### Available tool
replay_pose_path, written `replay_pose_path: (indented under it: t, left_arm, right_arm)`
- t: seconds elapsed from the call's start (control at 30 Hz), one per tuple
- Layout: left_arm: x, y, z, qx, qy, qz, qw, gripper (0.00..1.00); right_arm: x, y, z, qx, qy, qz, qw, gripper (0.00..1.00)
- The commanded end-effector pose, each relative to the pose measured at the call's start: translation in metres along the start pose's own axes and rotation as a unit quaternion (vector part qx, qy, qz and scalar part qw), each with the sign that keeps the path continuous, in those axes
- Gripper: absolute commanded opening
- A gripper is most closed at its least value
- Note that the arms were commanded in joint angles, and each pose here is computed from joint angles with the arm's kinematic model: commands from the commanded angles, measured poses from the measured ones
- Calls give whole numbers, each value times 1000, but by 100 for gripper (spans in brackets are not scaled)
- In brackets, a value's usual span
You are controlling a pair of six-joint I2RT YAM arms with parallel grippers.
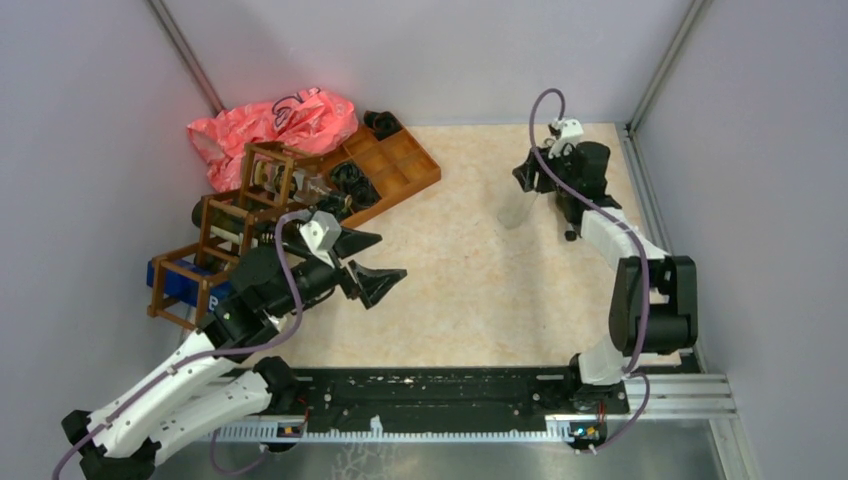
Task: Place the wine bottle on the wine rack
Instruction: Pick up the wine bottle from the center of the board.
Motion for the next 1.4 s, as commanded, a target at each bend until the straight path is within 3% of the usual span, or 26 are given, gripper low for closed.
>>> replay_pose_path:
  t: [0.0, 0.17, 0.37, 0.53, 1.37]
  left_arm:
    - [-3, -4, 11, 22, 4, 13, 1000, 99]
    - [-9, -5, 25, 40, 18, 16, 999, 99]
    - [-13, -7, 37, 61, 35, 20, 997, 99]
    - [-14, -9, 44, 53, 46, 32, 997, 99]
    - [-31, -7, 98, -27, 112, 75, 991, 99]
  right_arm:
    - [39, 54, -49, -142, -75, -95, 982, 0]
    - [77, 98, -31, -280, -87, -212, 932, 0]
    - [98, 136, 6, -329, -53, -224, 916, 0]
    - [116, 152, 32, -401, -55, -232, 884, 0]
    - [120, 157, 88, -492, -22, -176, 852, 0]
Point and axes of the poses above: each gripper's point midway between its finger pads, its own x axis back along the fingers, its own y axis along the line the jaws close on, z = x × y, the point moved 7 cm from there along x, back along the fingers, and after that the axes turned 14 degrees about -x, right-handed, at the moved point
